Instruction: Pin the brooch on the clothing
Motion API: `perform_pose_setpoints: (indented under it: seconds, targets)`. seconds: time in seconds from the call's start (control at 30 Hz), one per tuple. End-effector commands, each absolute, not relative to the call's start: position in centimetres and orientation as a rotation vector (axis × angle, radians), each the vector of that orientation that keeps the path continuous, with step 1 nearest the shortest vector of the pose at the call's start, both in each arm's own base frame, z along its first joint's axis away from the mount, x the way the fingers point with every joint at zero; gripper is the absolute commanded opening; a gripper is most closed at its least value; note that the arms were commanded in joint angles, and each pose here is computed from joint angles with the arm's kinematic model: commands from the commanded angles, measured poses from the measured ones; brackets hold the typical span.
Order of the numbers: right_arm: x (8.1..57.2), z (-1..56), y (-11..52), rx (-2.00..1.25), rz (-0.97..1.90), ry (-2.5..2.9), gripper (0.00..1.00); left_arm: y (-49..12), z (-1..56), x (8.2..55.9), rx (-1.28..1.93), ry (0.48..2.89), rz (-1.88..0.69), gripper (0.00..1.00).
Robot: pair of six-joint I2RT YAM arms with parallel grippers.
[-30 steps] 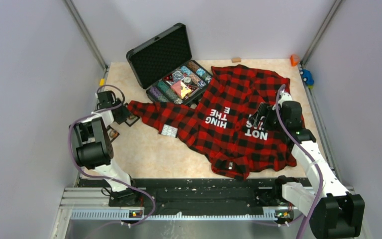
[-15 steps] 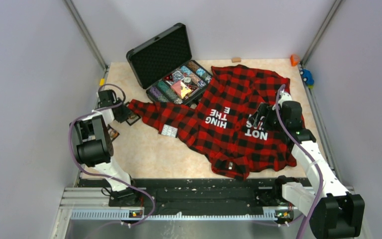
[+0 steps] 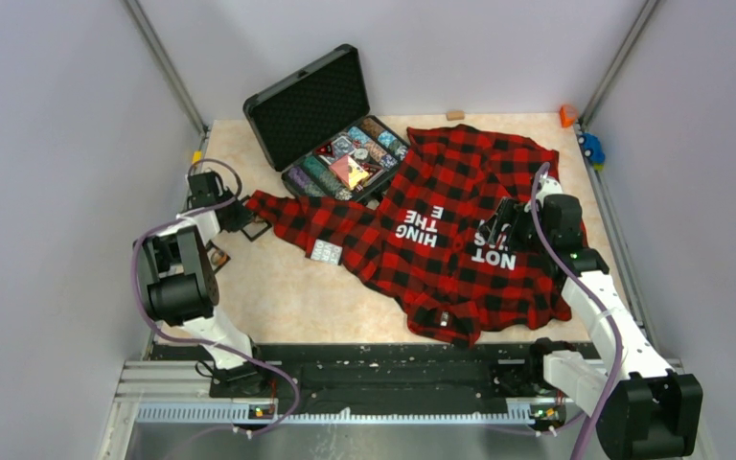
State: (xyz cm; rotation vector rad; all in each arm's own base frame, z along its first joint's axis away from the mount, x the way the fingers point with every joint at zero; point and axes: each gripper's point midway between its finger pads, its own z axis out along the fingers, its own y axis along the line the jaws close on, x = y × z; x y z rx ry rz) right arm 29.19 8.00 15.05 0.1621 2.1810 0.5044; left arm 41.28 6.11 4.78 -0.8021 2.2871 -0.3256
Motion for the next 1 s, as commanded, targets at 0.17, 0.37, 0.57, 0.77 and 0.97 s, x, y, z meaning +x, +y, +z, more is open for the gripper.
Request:
perform_pose_setpoints:
  seconds: [0.17,0.37,0.57,0.77,0.97]
  targets:
    - [29.5,15.2,7.9,0.143,0.503,2.159,0.76,5.6,8.7,42.4,-0.730,2.155,-0.373,0.09]
    - [29.6,15.2,7.9,0.142,0.503,2.161,0.76,5.8,8.1,42.1,-0.766,2.165,-0.360,0.09]
    - [29.6,15.1,7.9,0.142,0.503,2.162,0.76,6.3,6.9,41.5,-0.827,2.173,-0.328,0.22]
    - [29.6,15.1,7.9,0.141,0.503,2.160,0.76,6.7,6.7,41.4,-0.856,2.164,-0.316,0.31]
    - [29.6,15.2,7.9,0.140,0.503,2.161,0.76,6.4,6.0,41.8,-0.866,2.178,-0.357,0.32]
